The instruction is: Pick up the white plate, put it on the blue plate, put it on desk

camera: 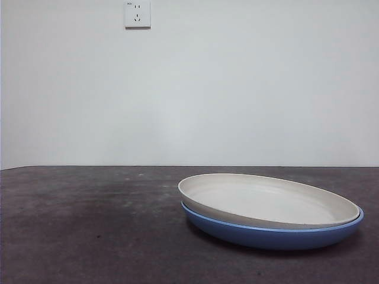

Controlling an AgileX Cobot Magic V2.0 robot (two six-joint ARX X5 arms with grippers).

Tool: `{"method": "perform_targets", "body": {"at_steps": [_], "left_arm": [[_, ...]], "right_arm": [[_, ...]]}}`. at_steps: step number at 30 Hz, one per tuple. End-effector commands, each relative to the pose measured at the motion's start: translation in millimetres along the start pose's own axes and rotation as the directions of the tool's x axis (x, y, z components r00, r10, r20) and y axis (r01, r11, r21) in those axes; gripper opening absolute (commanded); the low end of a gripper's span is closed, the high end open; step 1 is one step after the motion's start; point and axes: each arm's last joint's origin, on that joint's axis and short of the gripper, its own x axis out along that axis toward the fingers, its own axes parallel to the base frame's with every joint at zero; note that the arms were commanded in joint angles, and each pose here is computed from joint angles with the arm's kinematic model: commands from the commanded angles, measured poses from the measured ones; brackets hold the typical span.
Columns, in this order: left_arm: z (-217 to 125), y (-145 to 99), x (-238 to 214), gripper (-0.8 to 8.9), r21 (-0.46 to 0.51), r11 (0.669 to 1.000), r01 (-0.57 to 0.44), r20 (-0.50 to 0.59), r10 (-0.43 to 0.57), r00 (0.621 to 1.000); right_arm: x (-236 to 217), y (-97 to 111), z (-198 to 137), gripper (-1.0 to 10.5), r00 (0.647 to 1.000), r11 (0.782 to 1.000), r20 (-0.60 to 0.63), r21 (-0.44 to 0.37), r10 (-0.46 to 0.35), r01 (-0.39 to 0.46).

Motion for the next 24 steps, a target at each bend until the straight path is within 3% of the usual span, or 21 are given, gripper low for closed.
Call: {"method": "perform_targets", "body": {"at_steps": [1,10,18,24], "left_arm": [[-20.8,-1.3,-5.5,6.02,0.055,0.998,-0.003,0.065,-0.001,0.998],[-78.6,-3.6,-21.3,6.0,0.103,0.995,-0.014,0.194,-0.006,0.981],[-81.9,-4.3,-25.0,6.0,0.111,0.994,-0.017,0.217,-0.008,0.976],[-79.1,-4.4,-25.3,6.0,0.115,0.993,-0.019,0.242,-0.009,0.97]], "right_arm": [[-2.4,1.5,3.6,5.6,1.0,1.0,0.014,0.001,0.003,-0.003],[-1.1,-2.3,-6.9,5.6,0.991,0.995,-0.099,0.043,-0.085,0.09],[7.2,-5.3,-3.8,5.6,0.987,0.992,-0.136,0.078,-0.083,0.095],[33.1,-14.8,5.2,5.6,0.969,0.988,-0.234,0.114,-0.077,0.106]]}}
